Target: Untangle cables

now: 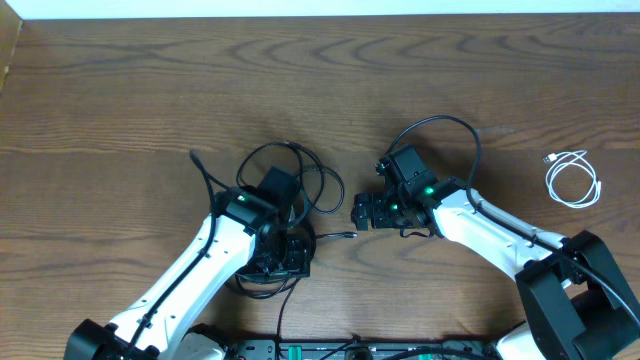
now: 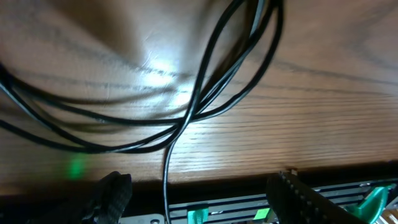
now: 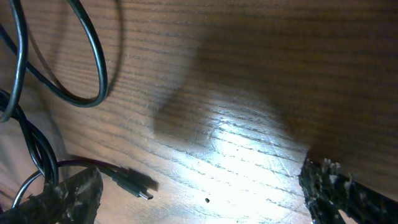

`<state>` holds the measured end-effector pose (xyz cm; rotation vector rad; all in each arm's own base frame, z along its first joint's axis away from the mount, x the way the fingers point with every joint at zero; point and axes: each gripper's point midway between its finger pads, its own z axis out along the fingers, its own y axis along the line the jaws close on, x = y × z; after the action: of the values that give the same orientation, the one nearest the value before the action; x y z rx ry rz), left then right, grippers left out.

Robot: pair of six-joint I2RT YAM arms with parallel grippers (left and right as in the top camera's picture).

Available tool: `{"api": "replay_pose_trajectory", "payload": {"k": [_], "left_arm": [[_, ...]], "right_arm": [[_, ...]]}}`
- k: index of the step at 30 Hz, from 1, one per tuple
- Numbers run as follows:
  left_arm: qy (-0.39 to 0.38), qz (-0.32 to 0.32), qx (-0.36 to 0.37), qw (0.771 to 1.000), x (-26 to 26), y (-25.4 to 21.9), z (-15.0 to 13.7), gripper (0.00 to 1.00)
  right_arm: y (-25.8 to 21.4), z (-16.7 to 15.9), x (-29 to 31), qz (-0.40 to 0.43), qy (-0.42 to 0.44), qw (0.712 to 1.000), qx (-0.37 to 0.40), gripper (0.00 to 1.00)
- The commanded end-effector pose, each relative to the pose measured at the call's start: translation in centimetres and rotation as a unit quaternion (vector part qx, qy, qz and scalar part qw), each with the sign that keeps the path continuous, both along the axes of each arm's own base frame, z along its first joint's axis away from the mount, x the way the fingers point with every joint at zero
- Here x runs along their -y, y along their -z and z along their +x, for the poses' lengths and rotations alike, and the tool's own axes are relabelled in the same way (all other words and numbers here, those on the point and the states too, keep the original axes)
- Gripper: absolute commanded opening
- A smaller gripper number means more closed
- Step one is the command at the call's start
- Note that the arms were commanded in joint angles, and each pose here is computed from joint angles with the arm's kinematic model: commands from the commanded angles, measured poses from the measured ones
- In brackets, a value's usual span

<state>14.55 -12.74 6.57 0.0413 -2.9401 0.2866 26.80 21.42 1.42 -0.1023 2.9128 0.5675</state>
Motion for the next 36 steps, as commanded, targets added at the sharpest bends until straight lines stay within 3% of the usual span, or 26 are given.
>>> {"api": "replay_pose_trajectory", "payload": {"k": [1, 14, 36], "left_arm": [[-0.01, 0.017, -0.015, 1.0, -0.6, 0.7, -0.9, 0.75], [-0.019, 0.058, 0.006, 0.998, -2.0, 1.1, -0.1, 0.75], [-0.022, 0.04, 0.023, 0.999, -1.2, 1.2, 0.8, 0.75]], "right_arm": [[1.0, -0.7, 0.6, -0.014, 0.0, 1.0, -0.014, 0.99], [1.0, -0.7, 0.6, -0.014, 0.0, 1.0, -0.014, 0.99], [0.8, -1.0, 0.2, 0.0, -0.004, 1.0, -0.022, 0.99]]}}
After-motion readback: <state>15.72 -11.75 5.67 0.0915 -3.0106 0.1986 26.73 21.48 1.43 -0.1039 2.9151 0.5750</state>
